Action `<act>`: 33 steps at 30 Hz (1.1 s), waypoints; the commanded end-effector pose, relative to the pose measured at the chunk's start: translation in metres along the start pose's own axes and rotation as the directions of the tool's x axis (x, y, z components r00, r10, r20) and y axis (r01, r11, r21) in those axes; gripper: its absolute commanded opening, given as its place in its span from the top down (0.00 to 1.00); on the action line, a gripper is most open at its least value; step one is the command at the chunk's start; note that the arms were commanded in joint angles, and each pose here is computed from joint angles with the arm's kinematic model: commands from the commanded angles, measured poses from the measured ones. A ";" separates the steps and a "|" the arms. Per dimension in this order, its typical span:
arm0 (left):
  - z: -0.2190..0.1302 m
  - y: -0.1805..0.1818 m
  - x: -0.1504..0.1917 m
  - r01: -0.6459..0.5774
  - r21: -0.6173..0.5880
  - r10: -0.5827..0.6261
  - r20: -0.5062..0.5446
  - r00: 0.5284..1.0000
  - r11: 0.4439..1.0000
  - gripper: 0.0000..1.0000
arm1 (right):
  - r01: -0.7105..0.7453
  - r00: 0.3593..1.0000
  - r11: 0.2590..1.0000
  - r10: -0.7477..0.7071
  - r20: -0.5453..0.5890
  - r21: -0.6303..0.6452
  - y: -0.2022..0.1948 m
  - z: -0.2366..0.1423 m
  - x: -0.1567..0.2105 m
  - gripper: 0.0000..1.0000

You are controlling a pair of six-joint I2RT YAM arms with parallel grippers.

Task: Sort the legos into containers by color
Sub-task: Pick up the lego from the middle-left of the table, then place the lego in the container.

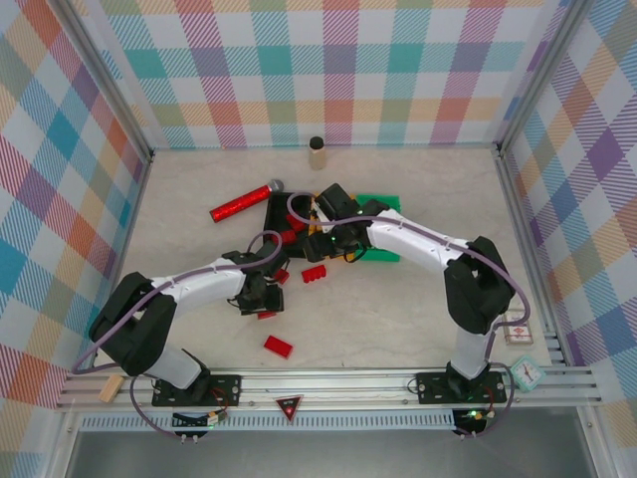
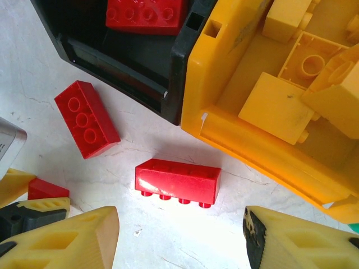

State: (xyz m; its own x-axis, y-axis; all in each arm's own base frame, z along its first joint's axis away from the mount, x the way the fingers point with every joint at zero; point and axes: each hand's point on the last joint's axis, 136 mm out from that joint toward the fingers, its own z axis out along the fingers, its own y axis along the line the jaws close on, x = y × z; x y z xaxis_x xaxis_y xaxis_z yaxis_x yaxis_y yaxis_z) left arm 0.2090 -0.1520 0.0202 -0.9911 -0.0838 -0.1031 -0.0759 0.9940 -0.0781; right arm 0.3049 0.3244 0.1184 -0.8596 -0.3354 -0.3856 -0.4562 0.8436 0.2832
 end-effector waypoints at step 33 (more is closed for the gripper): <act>-0.112 -0.053 -0.189 -0.045 -0.012 0.047 0.302 0.952 0.999 0.29 | -0.027 0.999 0.999 0.026 -0.040 -0.020 0.026 0.006 0.081 0.35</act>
State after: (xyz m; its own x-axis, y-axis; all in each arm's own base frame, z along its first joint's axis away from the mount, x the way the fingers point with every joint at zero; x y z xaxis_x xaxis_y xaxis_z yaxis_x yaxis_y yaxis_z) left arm 0.4043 -0.1859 0.1293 -0.9265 -0.0599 -0.3716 -0.0506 0.9981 -0.0348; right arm 0.2165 0.3083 0.0896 -0.8826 -0.3381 -0.3267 -0.4394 0.8405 0.3171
